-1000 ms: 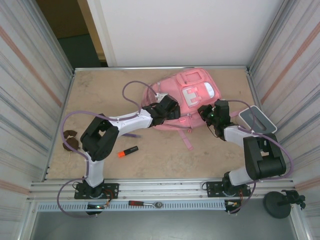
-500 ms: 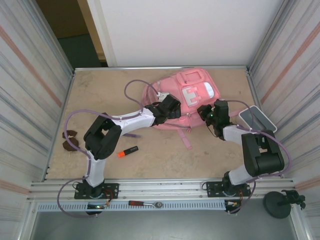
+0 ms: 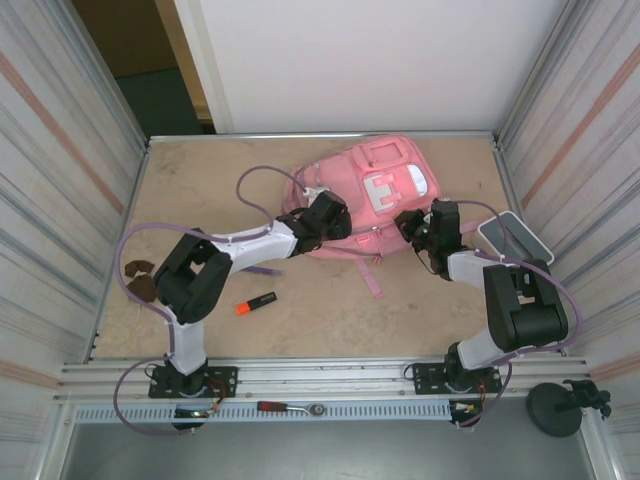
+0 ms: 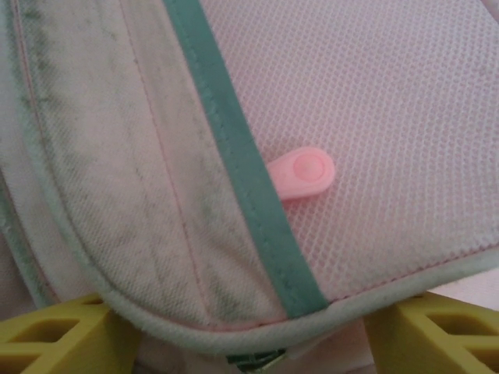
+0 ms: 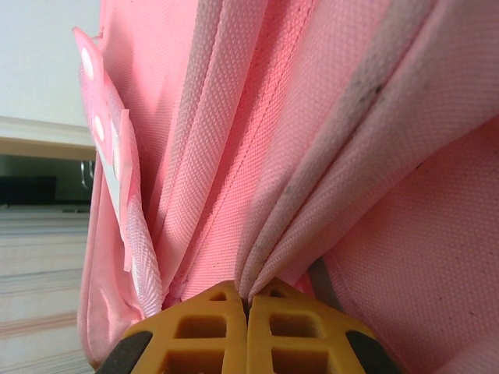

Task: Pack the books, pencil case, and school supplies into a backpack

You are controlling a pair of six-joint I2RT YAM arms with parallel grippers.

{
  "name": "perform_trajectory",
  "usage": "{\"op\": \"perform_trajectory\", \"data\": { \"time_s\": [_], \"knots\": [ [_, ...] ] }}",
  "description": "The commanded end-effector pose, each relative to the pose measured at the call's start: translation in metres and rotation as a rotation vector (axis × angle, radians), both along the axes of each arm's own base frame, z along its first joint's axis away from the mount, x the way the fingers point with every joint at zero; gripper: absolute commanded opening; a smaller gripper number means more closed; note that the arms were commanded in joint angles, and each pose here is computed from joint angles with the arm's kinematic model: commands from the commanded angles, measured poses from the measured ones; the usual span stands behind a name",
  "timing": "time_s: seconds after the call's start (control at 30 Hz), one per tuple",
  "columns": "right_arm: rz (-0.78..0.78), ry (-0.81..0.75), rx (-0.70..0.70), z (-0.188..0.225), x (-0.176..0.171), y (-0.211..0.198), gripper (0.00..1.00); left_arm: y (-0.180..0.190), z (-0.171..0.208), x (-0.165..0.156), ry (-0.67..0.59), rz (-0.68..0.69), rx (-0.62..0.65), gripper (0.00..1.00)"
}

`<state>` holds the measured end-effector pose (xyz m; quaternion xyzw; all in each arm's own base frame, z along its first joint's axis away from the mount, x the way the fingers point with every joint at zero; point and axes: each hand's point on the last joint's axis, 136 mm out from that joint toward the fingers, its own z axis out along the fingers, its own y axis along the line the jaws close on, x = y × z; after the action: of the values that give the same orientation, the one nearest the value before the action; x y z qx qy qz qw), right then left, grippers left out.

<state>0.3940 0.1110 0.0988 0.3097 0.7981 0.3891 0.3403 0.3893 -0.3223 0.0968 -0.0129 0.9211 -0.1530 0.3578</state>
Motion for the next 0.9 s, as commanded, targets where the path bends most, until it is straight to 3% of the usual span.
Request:
{"op": "perform_trajectory", "data": {
  "time_s": [0.0,0.2,0.57,0.87],
  "knots": [
    [0.017,0.030,-0.019,-0.013,-0.008,-0.004,0.00,0.024,0.014,0.002,-0.016,0.031,0.005,0.67],
    [0.013,0.033,-0.019,-0.014,-0.008,-0.006,0.00,0.023,0.003,0.000,0.032,-0.017,-0.021,0.49],
    [0.009,0.037,-0.019,-0.015,-0.007,-0.009,0.00,0.013,-0.005,-0.010,0.073,-0.079,-0.060,0.27],
    [0.008,0.058,-0.047,-0.014,-0.005,-0.025,0.00,0.028,0.000,-0.013,0.043,-0.090,-0.006,0.00]
  ]
}}
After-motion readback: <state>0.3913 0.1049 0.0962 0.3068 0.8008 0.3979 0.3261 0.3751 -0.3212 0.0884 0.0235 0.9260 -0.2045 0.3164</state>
